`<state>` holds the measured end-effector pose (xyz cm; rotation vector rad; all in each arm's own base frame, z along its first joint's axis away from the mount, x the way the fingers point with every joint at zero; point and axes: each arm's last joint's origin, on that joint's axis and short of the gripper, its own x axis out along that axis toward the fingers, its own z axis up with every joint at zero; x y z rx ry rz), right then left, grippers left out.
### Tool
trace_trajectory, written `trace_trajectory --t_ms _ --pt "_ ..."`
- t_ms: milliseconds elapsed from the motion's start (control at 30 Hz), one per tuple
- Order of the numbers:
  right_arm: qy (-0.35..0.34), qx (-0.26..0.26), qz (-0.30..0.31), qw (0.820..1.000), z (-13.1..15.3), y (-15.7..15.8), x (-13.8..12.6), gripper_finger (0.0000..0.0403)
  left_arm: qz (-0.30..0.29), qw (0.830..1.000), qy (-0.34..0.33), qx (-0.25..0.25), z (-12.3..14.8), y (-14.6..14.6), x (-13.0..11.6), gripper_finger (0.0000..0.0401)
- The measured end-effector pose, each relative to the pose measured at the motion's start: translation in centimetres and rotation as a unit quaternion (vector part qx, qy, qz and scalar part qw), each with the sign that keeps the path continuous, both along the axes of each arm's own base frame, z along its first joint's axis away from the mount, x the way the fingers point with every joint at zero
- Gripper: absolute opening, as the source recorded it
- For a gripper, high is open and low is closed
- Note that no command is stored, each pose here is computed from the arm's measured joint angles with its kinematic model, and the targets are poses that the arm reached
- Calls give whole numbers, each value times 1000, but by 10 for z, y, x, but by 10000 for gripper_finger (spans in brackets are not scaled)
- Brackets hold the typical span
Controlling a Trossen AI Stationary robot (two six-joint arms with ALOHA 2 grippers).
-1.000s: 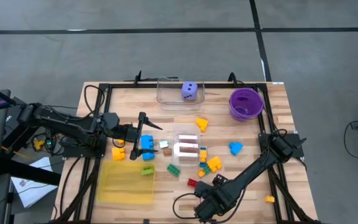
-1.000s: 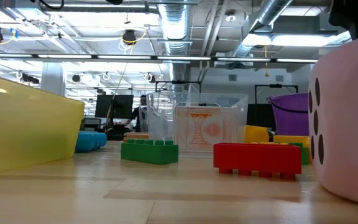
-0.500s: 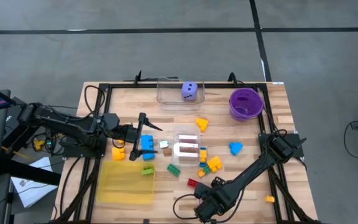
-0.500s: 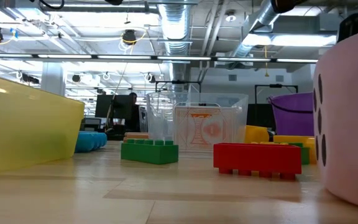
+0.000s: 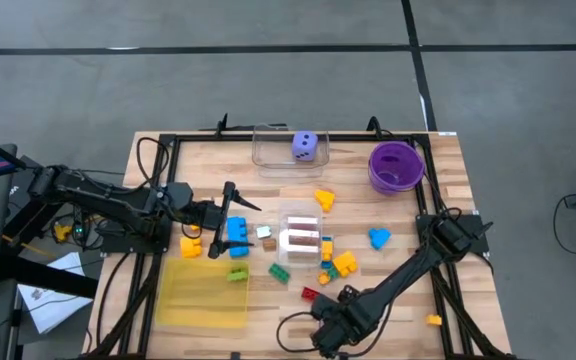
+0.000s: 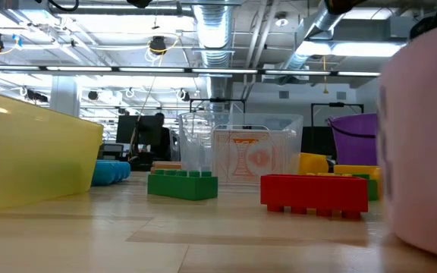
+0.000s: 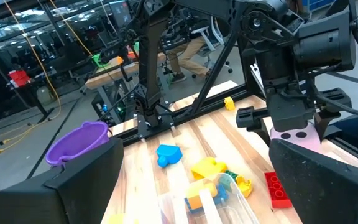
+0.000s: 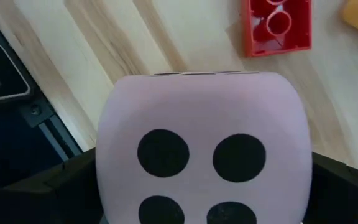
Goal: Pick & Place Toys
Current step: Put the pink die into the top transparent bin
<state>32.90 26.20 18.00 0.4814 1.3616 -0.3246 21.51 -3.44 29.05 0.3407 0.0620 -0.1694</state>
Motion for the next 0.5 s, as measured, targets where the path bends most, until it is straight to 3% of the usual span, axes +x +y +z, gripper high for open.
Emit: trace_trajectory --t_ms 300,500 --pt "0 -3 10 1000 0 0 0 399 0 1000 9 0 -2 0 0 400" --pt "0 -3 10 1000 0 0 0 374 0 1000 18 2 -4 0 0 400"
